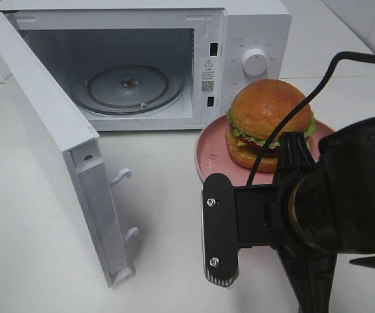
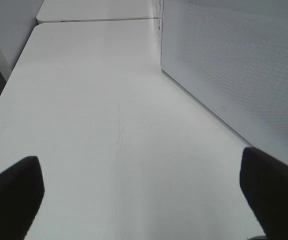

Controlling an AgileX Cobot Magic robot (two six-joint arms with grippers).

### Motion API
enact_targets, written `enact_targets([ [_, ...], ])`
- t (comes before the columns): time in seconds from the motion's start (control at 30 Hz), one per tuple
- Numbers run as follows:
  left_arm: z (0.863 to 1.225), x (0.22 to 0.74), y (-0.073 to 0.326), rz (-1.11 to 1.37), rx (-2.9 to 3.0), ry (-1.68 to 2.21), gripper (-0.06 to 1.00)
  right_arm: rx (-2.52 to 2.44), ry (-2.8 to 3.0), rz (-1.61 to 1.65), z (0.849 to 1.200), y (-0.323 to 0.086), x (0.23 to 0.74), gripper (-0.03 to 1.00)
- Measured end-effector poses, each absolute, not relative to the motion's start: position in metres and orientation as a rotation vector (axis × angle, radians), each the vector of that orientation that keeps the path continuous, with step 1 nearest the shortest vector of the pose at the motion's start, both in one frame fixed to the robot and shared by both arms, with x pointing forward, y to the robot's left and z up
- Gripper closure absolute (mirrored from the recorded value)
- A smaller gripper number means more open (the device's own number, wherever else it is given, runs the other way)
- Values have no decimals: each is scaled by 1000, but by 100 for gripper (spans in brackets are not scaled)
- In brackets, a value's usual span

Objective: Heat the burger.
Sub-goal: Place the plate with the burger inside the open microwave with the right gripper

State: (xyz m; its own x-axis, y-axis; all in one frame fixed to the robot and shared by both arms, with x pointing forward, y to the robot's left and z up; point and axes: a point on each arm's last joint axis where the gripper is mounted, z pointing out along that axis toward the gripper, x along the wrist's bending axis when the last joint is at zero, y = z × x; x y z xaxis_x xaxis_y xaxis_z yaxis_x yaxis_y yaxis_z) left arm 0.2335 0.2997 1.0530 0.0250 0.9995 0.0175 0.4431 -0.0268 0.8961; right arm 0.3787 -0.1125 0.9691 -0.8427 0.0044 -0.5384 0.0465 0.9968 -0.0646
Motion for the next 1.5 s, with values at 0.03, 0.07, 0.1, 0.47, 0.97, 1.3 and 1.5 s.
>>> enact_targets([
  [0.03,1053,233,300,957,1567,1512,-5,11,2572,-98,969,-112,379,90],
  [0.07,1053,233,300,957,1567,1512,-5,-26,2573,-81,969,-110,379,90],
  [0.1,1053,233,300,957,1567,1512,-5,-26,2573,-81,969,-110,379,90],
  [0.47,1053,233,300,957,1567,1512,-5,-245,2561,-49,968,-104,379,90],
  [0.97,1053,233,300,957,1567,1512,-5,-350,2545,-15,968,-110,397,90],
  [1.3,1053,233,300,957,1567,1512,-5,-508,2516,34,968,-118,417,90],
  [1.5,1053,233,300,957,1567,1512,-5,-576,2520,69,967,-123,425,90],
])
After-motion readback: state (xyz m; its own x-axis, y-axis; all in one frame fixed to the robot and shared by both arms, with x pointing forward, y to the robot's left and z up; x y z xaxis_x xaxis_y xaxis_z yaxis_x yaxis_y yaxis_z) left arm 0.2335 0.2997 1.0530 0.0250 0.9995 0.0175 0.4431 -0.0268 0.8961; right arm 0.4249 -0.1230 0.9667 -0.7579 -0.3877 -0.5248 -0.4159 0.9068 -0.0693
